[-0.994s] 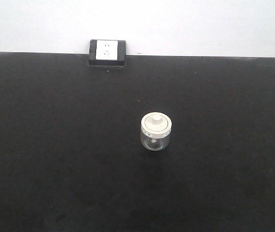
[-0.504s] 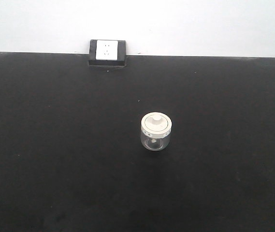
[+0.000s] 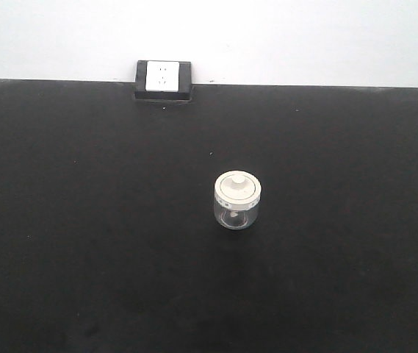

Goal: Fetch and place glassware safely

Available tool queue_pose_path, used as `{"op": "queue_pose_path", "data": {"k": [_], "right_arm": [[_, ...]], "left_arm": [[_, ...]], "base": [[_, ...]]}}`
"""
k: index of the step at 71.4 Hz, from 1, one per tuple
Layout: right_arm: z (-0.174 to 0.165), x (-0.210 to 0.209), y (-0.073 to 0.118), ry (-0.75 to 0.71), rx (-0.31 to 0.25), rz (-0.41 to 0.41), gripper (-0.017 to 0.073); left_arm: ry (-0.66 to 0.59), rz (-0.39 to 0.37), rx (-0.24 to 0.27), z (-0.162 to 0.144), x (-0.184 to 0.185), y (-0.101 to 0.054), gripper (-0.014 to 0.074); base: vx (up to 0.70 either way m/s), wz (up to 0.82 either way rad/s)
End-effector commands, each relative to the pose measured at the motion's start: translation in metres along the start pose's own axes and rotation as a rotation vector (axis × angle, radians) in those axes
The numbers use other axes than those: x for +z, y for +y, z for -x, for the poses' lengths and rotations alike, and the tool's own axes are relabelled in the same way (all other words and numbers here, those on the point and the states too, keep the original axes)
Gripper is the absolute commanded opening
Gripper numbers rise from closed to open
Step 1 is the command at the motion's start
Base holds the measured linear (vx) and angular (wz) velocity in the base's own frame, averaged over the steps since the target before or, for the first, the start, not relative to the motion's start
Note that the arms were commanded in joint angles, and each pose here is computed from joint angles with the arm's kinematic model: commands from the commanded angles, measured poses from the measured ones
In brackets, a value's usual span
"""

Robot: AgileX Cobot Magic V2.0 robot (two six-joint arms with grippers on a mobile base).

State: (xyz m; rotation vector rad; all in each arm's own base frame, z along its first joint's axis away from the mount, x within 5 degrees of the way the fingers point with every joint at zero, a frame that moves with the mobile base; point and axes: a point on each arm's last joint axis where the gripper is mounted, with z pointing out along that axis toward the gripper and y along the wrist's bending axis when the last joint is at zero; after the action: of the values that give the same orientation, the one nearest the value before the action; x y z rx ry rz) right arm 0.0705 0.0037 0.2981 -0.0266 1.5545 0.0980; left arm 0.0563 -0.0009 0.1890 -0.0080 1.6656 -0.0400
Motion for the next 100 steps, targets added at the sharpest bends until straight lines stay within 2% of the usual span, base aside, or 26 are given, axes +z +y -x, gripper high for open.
{"op": "queue_pose_path", "data": {"k": [1,6,17,25,48,62,74,100], "right_arm": [[0.007,0.004,0.002,0.007,-0.031,0.004,-0.0003],[0.005,0.006,0.0,0.026,-0.056,-0.026,-0.0003],[-0.006,0.008,-0.007,0.024,-0.048,-0.105,-0.0003],[-0.027,0.01,-0.011,0.044,-0.04,-0.139,-0.0003],[-0.079,0.007,-0.012,0.1,-0.036,-0.135,-0.0003],[-0.101,-0.008,-0.011,0.003,-0.042,-0.13,-0.0003],[-0.097,-0.017,-0.01,-0.073,-0.052,-0.129,-0.0003],[-0.097,-0.016,-0.01,-0.07,-0.06,-0.128,-0.0003]], "left_arm": [[-0.056,-0.014,-0.015,-0.002,0.001,-0.001,-0.0007],[-0.056,-0.014,-0.015,-0.002,0.001,-0.001,-0.0007],[-0.054,-0.014,-0.015,-0.002,0.001,-0.001,-0.0007],[-0.054,-0.014,-0.015,-0.002,0.001,-0.001,-0.0007],[-0.054,-0.014,-0.015,-0.002,0.001,-0.001,-0.0007],[-0.054,-0.014,-0.015,-0.002,0.001,-0.001,-0.0007],[-0.054,-0.014,-0.015,-0.002,0.001,-0.001,-0.0007],[-0.051,-0.014,-0.015,-0.003,0.001,-0.001,-0.0007]], "base": [[0.0,0.0],[0.0,0.0],[0.0,0.0],[0.0,0.0],[0.0,0.0],[0.0,0.0],[0.0,0.0],[0.0,0.0]]}}
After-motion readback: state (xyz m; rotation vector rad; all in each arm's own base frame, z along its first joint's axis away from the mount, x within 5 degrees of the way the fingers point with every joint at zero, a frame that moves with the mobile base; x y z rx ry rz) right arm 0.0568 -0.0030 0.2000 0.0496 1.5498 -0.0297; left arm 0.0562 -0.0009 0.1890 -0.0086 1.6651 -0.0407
